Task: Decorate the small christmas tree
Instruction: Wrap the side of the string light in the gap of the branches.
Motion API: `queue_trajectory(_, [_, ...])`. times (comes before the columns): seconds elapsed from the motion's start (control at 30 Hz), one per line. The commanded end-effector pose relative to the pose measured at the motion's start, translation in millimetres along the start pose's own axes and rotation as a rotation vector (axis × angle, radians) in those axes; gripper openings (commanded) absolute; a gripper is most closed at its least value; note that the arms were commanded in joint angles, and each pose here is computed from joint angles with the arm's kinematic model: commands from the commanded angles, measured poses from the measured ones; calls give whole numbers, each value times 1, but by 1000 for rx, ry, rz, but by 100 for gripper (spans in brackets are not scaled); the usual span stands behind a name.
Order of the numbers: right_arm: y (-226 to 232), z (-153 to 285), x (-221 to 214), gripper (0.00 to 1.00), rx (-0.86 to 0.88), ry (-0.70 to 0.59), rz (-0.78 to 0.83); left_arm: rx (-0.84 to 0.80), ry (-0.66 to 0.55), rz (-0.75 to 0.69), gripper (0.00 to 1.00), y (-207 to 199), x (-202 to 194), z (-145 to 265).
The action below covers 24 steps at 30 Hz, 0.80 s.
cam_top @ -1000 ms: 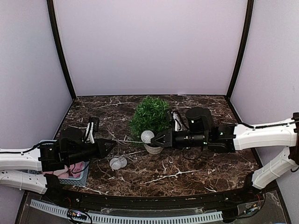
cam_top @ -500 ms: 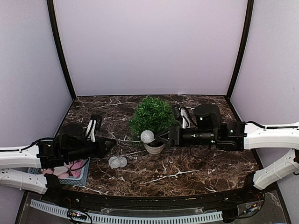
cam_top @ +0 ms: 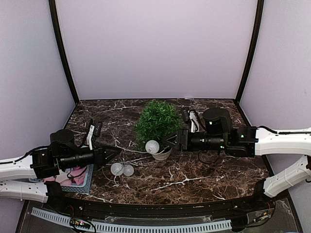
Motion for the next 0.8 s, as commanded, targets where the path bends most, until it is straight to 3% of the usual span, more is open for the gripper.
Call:
queue_trajectory(0.0, [2, 3, 8, 50, 7, -45, 10, -50, 87, 0, 0, -5, -17, 2])
queue_trajectory(0.17, [3, 5, 9, 57, 14, -57, 3, -29, 50, 10, 0, -2, -11, 7])
queue_trajectory(0.37, [4, 9, 13, 62, 10, -73, 8, 145, -48, 53, 0, 17, 14, 14])
queue_trajectory(0.5, [4, 13, 17, 65, 6, -89, 9, 264, -28, 132, 0, 32, 14, 17])
queue_trajectory(0.77, [7, 14, 21, 68, 18, -104, 14, 311, 6, 207, 0, 31, 15, 10])
Point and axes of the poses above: each gripper's point midway between its finger pads, its own z axis back along the fingers, its own y axis along the line the jaws close on, x = y × z, the point moved 1 cm from there along z, back along the fingers, and after that the axes turned 10 degrees about z, right-handed, at the moved point
